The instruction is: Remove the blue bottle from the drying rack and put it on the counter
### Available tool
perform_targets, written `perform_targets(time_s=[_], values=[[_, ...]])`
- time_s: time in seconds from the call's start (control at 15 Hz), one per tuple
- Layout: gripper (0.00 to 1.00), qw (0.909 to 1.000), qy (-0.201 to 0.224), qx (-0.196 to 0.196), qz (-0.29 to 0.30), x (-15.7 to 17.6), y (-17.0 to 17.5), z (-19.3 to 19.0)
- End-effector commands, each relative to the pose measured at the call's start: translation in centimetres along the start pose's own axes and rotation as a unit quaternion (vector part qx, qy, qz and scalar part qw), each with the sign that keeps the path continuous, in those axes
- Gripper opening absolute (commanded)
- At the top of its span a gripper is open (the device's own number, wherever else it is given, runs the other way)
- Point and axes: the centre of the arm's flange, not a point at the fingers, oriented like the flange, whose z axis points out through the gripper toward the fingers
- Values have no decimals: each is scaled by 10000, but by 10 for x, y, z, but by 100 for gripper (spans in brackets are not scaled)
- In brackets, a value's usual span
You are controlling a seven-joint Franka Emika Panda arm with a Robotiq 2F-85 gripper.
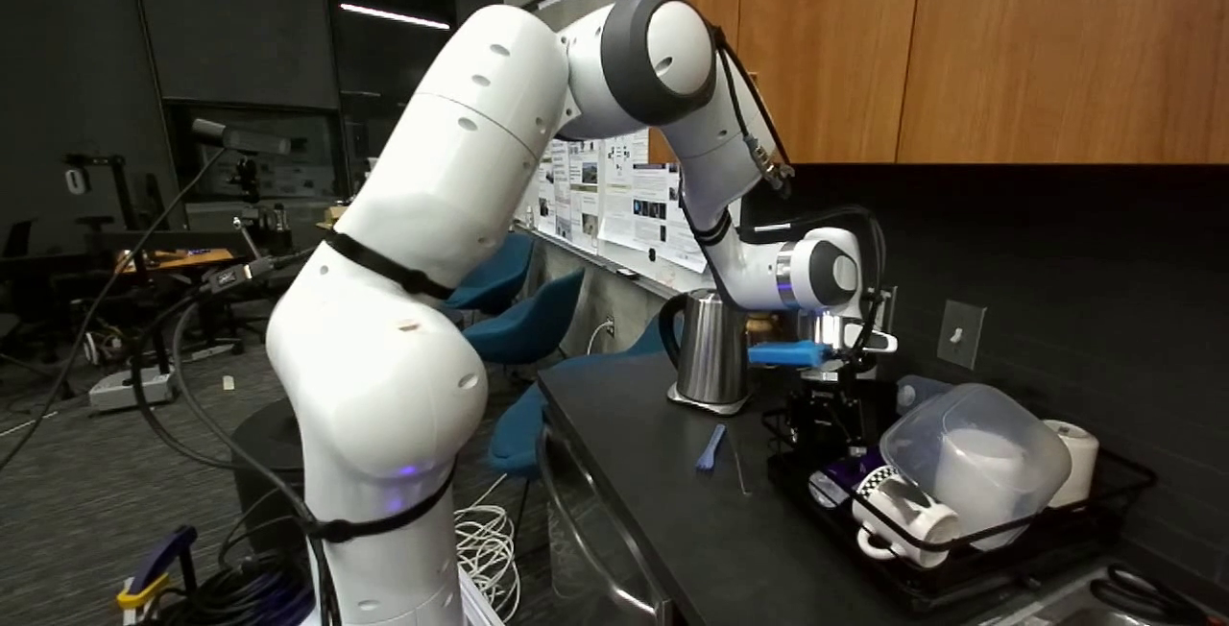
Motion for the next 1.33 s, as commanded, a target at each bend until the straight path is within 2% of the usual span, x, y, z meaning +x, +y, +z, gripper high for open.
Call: perform_targets(time_s=[0.0,0.07,0.13,0.47,0.73,1.27], values=[[90,10000,93,15,-30,20,1,7],[74,10000,66,13,-52,19,3,10],[69,10000,54,37,-75,18,4,10],[30,9999,86,40,-48,9,12,0],[27,9996,258,-64,-14,-3,15,-18],[27,9932,1021,-546,98,-21,36,-83]])
